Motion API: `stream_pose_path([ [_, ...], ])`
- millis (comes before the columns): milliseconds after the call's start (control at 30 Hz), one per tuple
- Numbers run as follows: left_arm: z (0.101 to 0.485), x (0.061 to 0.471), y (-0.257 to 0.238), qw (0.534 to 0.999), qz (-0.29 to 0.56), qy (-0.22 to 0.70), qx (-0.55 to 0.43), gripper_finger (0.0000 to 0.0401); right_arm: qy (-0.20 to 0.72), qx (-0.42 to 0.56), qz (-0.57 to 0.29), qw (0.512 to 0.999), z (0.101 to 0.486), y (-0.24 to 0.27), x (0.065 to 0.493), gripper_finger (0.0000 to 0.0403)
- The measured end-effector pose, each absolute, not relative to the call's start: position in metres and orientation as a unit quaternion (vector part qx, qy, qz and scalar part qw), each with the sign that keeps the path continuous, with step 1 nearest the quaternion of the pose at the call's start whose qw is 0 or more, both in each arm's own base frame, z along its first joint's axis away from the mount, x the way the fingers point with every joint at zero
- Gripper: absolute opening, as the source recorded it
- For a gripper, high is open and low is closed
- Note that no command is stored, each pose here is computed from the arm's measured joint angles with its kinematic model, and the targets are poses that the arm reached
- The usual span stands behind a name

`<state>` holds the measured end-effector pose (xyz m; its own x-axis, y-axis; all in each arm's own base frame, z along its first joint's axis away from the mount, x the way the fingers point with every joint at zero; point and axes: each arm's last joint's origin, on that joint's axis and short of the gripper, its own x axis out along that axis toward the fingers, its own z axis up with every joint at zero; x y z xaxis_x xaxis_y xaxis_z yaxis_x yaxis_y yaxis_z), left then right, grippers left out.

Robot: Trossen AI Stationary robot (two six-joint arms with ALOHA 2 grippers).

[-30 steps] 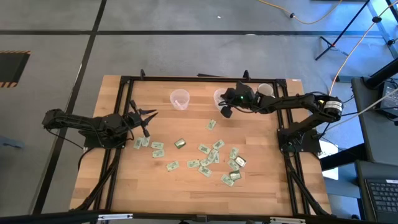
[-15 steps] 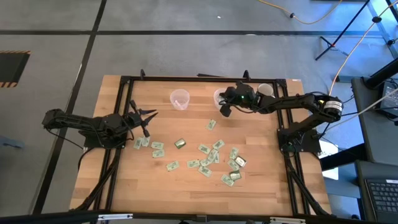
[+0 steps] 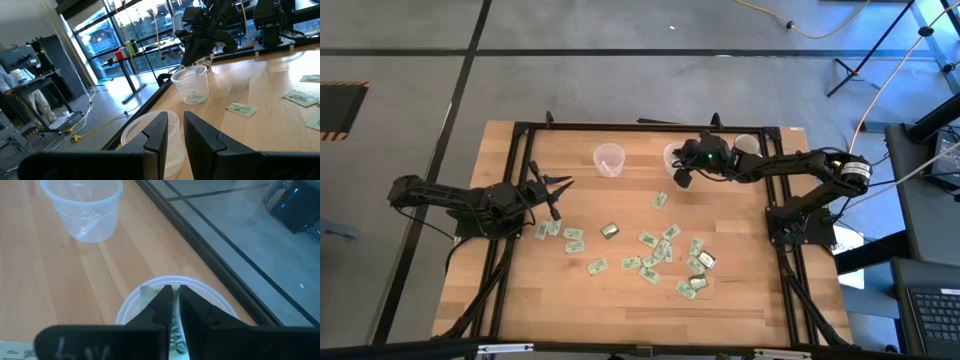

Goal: Pick and place Stevia / Truvia into bins
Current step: Put the stevia packet into the right transparent container

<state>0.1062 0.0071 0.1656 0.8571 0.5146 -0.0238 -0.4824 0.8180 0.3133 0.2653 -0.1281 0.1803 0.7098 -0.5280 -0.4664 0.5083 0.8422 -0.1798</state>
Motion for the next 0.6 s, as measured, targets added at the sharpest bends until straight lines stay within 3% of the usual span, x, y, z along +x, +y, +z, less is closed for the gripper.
stream_pose_path([
  [433,0.165,0.106,0.007,0.952,0.262,0.054,0.150,0.0056,0.249,-0.011,-0.270,0.930,0.181,-0.121,0.269,0.0059],
  [600,0.166,0.106,0.007,0.952,0.262,0.054,0.150,0.0056,0.246,-0.002,-0.172,0.954,0.181,-0.103,0.277,0.0059],
])
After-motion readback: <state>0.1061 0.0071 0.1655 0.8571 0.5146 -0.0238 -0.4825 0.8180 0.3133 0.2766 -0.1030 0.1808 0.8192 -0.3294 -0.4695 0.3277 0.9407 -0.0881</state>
